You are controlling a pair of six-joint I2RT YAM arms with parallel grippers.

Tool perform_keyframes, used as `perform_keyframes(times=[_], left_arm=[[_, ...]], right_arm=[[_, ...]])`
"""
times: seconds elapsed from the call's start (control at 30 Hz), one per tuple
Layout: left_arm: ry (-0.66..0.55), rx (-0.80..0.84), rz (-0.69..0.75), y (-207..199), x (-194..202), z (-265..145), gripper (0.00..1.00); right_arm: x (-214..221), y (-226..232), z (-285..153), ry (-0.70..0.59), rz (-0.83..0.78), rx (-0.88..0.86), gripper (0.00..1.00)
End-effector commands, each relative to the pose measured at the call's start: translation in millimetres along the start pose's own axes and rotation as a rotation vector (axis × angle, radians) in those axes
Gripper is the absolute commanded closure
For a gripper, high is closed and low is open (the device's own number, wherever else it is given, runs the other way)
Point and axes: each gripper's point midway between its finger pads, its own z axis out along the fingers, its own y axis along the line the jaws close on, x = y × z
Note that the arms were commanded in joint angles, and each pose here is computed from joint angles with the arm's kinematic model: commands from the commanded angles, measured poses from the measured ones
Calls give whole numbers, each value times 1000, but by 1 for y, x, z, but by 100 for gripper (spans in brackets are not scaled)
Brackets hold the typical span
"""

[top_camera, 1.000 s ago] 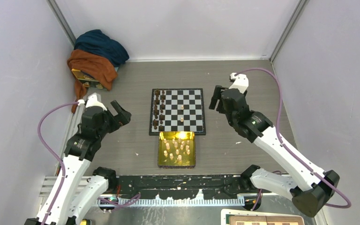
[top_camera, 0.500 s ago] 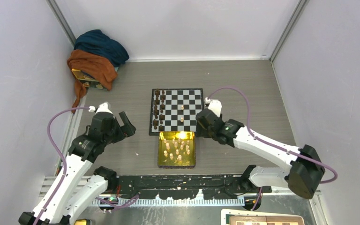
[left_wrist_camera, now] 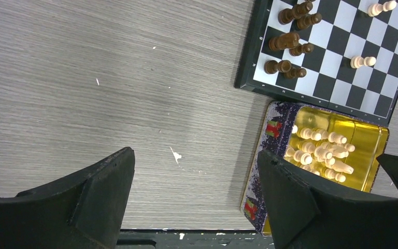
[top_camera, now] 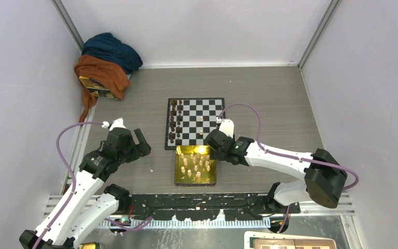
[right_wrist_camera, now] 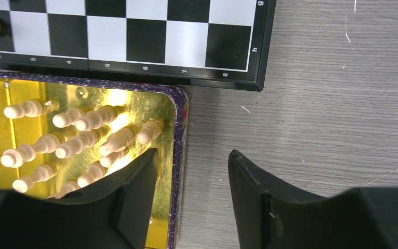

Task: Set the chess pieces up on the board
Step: Pick up the storage box at the center of the board.

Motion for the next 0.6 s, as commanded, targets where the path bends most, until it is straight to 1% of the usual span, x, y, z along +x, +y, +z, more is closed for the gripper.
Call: perform_keyframes(times=[0.0, 0.27, 0.33, 0.53, 0.57], left_arm=[[-23, 0, -15, -2, -4, 1, 13], [-16, -2, -17, -2, 1, 3, 15], [-14, -4, -19, -2, 2, 4, 16], [-10, -9, -22, -1, 4, 5, 16], [-10, -10, -23, -2, 4, 5, 16]], right_arm=[[3, 3, 10, -13, 38, 10, 46], [20, 4, 24, 27, 42, 10, 60], [22, 5, 26, 33, 39, 11, 66], [18, 4, 21, 34, 33, 13, 91], [17, 4, 19, 35, 30, 14, 92]])
